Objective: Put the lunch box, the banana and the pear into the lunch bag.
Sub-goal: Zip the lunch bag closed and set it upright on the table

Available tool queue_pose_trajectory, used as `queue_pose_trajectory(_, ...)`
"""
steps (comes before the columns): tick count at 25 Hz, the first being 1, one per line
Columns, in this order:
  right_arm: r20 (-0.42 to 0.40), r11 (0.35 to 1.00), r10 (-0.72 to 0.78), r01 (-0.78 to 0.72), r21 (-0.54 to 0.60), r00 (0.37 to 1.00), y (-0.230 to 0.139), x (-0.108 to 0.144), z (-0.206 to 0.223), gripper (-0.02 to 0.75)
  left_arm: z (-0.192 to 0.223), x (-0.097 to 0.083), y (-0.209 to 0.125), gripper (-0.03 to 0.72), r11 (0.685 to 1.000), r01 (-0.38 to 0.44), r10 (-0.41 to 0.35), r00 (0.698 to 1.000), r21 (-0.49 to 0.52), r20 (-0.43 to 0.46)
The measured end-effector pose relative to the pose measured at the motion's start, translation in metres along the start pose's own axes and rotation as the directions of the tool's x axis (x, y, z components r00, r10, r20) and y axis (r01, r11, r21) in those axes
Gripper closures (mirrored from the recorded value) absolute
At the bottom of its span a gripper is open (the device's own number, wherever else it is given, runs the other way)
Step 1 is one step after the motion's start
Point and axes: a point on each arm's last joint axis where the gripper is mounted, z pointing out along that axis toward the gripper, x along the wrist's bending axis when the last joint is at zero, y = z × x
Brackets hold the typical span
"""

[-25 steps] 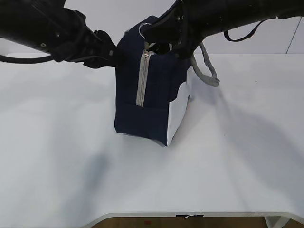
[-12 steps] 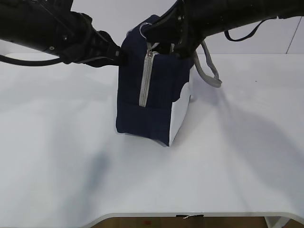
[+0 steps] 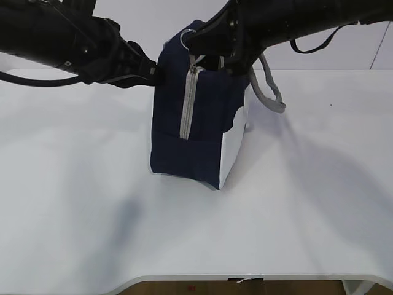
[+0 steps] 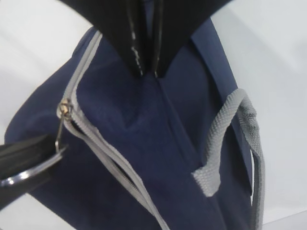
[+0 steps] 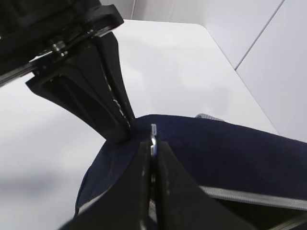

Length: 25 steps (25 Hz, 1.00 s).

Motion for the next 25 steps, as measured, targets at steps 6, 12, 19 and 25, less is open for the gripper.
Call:
queue_pose_trajectory(6,0.000,1.000,0.000,0.000,0.000,1.000,0.000,0.000,0.000,0.731,0.000,0.000,0.000,0.696,1.000,-0.002,0.002,1.000,0.003,0.003)
queue_pose_trajectory(12,0.003,1.000,0.014,-0.014,-0.014,1.000,0.002,0.000,-0.001,0.731,0.000,0.000,0.000,0.696,1.000,-0.002,0.002,1.000,0.003,0.003)
queue_pose_trajectory(19,0.057,1.000,0.018,-0.017,-0.021,0.998,0.005,-0.004,-0.004,0.731,0.000,0.000,-0.002,0.696,1.000,-0.010,0.010,1.000,0.015,0.006)
queue_pose_trajectory(25,0.126,1.000,0.027,-0.025,-0.019,0.992,0.006,-0.011,-0.005,0.731,0.000,-0.001,-0.003,0.696,1.000,-0.013,0.013,1.000,0.022,0.012)
